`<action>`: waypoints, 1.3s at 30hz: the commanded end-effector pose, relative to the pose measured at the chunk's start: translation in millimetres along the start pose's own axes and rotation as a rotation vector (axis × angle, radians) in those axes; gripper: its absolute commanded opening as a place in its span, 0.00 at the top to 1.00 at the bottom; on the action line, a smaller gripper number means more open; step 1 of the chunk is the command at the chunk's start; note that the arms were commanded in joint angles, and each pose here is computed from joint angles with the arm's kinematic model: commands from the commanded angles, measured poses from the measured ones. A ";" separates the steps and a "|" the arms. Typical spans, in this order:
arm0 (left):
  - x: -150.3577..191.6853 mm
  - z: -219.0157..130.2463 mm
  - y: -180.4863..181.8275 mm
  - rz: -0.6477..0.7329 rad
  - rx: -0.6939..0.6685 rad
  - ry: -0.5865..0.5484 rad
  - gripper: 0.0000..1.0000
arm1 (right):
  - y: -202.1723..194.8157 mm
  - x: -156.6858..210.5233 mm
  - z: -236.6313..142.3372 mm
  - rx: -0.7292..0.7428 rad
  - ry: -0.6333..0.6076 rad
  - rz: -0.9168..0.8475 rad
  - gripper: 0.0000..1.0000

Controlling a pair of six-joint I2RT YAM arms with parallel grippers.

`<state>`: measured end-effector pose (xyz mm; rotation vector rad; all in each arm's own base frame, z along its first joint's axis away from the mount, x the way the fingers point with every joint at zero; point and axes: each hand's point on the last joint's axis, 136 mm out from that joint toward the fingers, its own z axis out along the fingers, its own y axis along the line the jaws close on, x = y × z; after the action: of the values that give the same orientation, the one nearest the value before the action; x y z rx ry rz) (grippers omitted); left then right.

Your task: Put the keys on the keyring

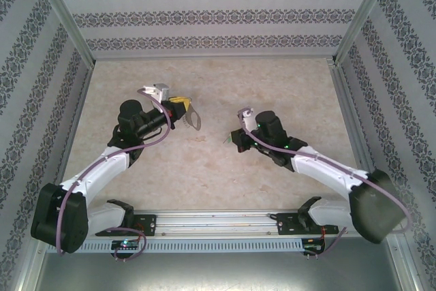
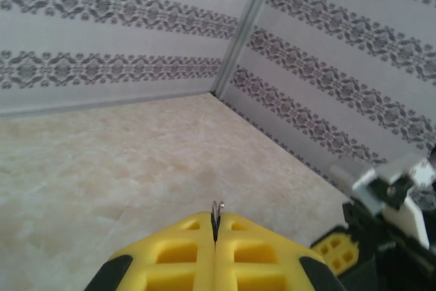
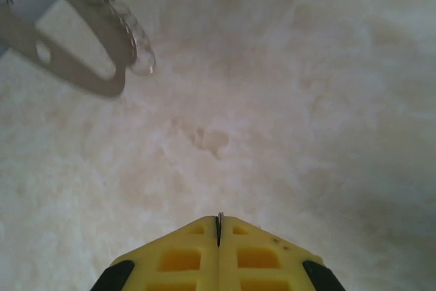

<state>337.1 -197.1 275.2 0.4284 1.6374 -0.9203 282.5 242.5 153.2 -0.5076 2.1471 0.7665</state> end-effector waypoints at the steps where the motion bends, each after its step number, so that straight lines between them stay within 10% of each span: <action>1: -17.8 7.3 -39.6 0.121 0.141 -0.005 1.00 | -3.7 -24.0 -18.8 0.025 -0.116 -0.010 1.00; 15: 0.1 25.6 -114.9 0.304 0.400 0.052 1.00 | 4.6 -80.5 -81.9 0.029 -0.464 -0.049 1.00; 39: 16.0 49.0 -149.9 0.397 0.441 0.061 1.00 | 49.1 -79.3 -119.6 -0.172 -0.562 -0.166 1.00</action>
<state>261.7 -325.5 287.7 1.0362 1.4118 -0.9839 244.6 203.7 286.1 -0.4406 1.5637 0.8588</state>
